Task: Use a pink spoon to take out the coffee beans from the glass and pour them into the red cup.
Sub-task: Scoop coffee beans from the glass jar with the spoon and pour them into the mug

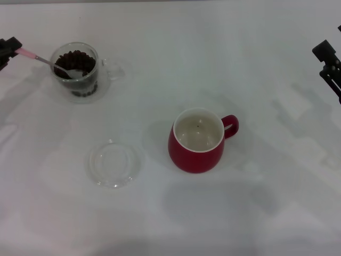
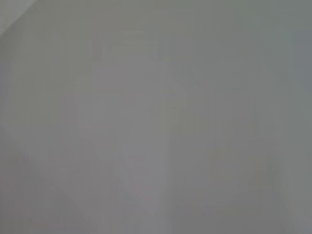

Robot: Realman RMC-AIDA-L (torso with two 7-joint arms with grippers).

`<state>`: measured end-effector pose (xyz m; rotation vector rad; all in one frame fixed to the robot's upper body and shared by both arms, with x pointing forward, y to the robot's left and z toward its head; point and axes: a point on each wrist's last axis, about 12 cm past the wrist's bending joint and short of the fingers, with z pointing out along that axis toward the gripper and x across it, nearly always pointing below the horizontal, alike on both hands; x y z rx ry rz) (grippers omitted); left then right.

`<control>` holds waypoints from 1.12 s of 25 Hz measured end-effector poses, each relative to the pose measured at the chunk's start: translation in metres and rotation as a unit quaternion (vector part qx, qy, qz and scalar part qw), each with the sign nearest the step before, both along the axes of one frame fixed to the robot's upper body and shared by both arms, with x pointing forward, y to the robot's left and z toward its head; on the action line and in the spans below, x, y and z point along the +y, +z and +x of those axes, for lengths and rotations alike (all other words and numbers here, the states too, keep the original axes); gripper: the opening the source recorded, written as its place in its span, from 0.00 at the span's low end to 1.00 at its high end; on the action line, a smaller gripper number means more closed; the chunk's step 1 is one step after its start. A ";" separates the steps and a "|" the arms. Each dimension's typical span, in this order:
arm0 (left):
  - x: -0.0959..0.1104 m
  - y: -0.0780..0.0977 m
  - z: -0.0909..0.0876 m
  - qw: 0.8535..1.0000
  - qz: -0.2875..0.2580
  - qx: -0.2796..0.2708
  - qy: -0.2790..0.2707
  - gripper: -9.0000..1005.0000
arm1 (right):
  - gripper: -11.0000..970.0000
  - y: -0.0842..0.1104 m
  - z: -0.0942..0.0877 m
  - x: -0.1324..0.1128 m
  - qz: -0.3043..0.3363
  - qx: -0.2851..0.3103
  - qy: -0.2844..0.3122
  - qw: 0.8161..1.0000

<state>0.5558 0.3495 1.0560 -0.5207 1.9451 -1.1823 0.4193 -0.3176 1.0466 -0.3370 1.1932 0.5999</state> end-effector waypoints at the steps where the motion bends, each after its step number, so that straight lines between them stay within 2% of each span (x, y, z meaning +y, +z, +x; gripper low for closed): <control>1: 0.000 -0.001 -0.001 1.000 -0.007 0.002 0.005 0.14 | 0.73 0.000 0.000 0.000 -0.001 0.000 -0.001 1.000; 10: 0.013 -0.007 -0.016 0.997 -0.053 0.009 0.055 0.14 | 0.73 -0.003 0.007 -0.002 -0.012 0.013 -0.009 1.000; 15: 0.019 -0.010 -0.022 0.996 -0.052 0.009 0.068 0.14 | 0.73 -0.002 0.012 -0.001 -0.016 0.015 -0.009 1.000; 21: 0.027 -0.006 -0.014 0.998 0.015 -0.013 0.064 0.14 | 0.73 -0.001 0.018 0.002 -0.019 0.014 -0.005 1.000; 28: 0.026 0.021 0.011 0.993 0.093 -0.072 0.024 0.14 | 0.73 0.000 0.019 0.001 -0.016 0.014 -0.006 1.000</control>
